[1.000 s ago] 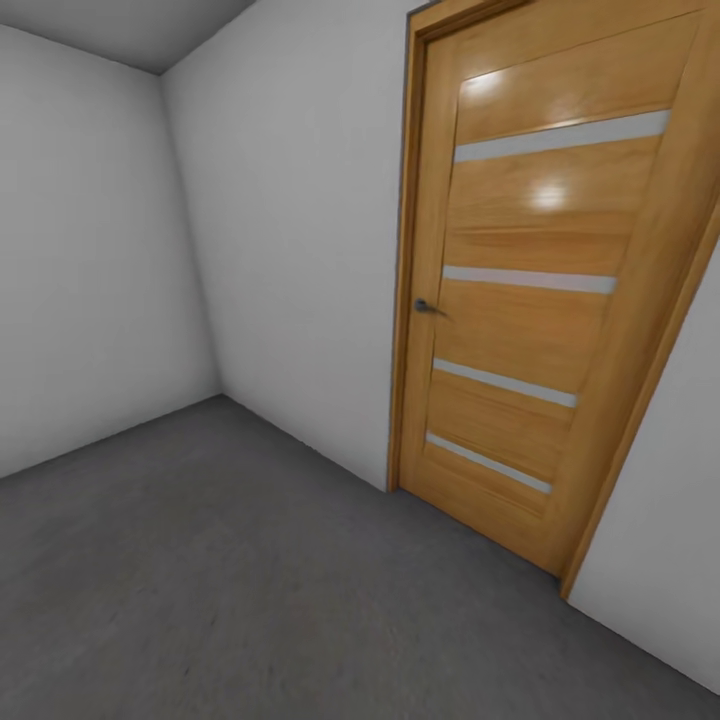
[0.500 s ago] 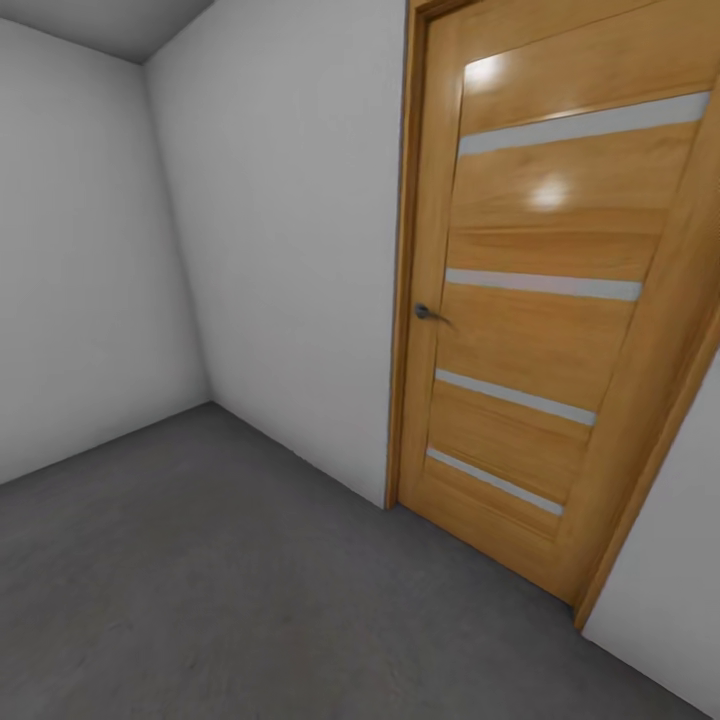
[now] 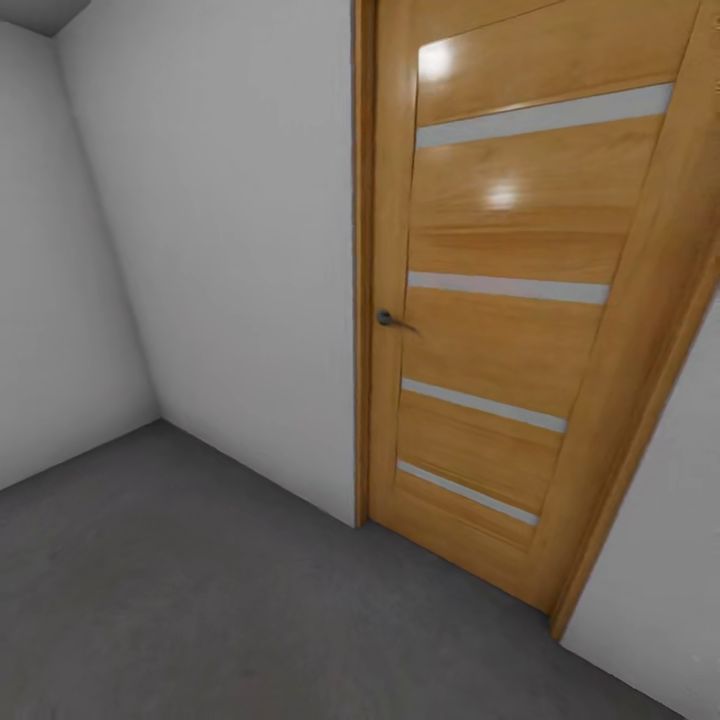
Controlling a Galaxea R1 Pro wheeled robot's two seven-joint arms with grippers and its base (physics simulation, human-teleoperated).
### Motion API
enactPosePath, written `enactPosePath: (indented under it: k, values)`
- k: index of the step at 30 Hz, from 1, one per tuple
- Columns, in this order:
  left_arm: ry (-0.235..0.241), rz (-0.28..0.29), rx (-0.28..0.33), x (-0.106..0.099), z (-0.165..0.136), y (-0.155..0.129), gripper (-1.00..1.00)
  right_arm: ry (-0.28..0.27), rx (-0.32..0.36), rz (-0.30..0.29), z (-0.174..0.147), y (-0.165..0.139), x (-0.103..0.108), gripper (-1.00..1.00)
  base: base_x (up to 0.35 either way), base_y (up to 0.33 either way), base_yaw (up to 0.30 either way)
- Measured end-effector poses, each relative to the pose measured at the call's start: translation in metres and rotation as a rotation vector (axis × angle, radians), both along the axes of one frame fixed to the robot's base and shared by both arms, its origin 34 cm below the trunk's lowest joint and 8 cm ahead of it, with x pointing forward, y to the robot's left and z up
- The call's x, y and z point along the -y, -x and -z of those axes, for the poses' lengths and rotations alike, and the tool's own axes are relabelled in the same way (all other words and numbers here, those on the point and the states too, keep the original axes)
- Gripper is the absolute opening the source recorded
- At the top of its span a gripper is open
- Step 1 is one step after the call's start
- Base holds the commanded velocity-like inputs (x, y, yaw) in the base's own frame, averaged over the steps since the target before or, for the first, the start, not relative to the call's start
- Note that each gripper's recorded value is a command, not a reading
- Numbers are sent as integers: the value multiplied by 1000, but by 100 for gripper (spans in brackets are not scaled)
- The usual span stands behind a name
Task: Move the two storage containers from the living room to the garage. In the garage, place one container on the floor and stack the other container on top of it (either order is fine).
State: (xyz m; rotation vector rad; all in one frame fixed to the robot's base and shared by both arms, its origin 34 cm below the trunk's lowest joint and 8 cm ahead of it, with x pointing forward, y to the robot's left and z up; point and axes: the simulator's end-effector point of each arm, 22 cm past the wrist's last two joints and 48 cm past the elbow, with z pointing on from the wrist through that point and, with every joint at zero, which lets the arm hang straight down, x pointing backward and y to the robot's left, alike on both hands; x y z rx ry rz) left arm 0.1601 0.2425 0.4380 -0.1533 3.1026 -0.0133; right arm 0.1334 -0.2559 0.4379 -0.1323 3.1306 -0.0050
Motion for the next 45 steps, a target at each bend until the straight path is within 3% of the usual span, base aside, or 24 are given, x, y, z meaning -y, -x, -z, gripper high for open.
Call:
enactPosePath:
  k: [11, 45]
  values:
    - [-1, -174, -6, -6, 0, 3, 100, 1, 0, 0, 0, 0, 1, 100, 326, 0, -227]
    - [5, -175, -11, -1, 0, 5, 100, 9, -2, 5, 0, 0, 6, 100, 325, 0, -10]
